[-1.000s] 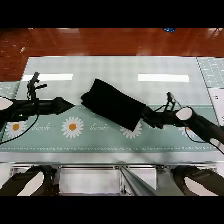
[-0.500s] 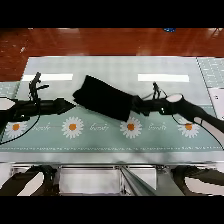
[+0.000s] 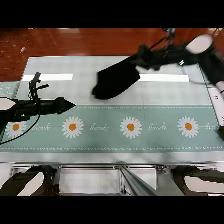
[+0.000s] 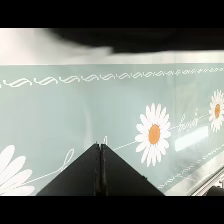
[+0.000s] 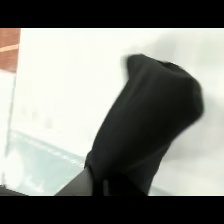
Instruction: Fold the shirts.
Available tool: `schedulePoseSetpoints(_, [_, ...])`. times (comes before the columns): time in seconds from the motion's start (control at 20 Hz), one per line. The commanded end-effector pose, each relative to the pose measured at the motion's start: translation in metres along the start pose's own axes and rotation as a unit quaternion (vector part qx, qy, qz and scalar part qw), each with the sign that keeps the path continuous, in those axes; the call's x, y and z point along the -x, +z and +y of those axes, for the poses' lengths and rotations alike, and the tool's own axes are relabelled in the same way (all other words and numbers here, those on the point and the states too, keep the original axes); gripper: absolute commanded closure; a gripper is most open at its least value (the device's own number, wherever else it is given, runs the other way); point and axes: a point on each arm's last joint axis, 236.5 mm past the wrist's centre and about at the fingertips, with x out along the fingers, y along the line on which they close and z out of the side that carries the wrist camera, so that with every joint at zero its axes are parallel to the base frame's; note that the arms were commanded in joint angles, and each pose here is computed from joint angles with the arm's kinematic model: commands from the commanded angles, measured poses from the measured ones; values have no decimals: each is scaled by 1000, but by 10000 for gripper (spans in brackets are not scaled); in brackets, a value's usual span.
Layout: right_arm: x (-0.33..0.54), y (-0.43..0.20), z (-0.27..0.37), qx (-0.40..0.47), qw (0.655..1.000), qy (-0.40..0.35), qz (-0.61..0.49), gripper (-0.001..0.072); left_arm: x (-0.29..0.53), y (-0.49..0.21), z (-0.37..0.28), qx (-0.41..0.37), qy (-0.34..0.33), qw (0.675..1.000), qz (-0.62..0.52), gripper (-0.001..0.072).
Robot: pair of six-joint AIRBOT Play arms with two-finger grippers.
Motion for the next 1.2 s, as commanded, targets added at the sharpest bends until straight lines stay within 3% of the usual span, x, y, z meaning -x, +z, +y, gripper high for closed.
schedulePoseSetpoints(0.0, [66,26,-11,16,998,-65,4,688,0,0,0,0,1,1000,0,691])
schedulePoseSetpoints(0.35, [215,47,-65,-49,984,-149,-82,689,0,0,0,2,1,1000,0,691])
schedulePoseSetpoints(0.75, [343,-34,-142,-172,925,-329,-85,690,-1,2,1,1,3,1000,-5,691])
schedulePoseSetpoints(0.9, [363,-98,-180,-259,887,-377,-63,690,-2,7,2,-3,8,1000,-16,691])
schedulePoseSetpoints(1.15, [393,-233,-233,-411,784,-466,-2,690,-11,5,-8,-18,5,1000,-17,691])
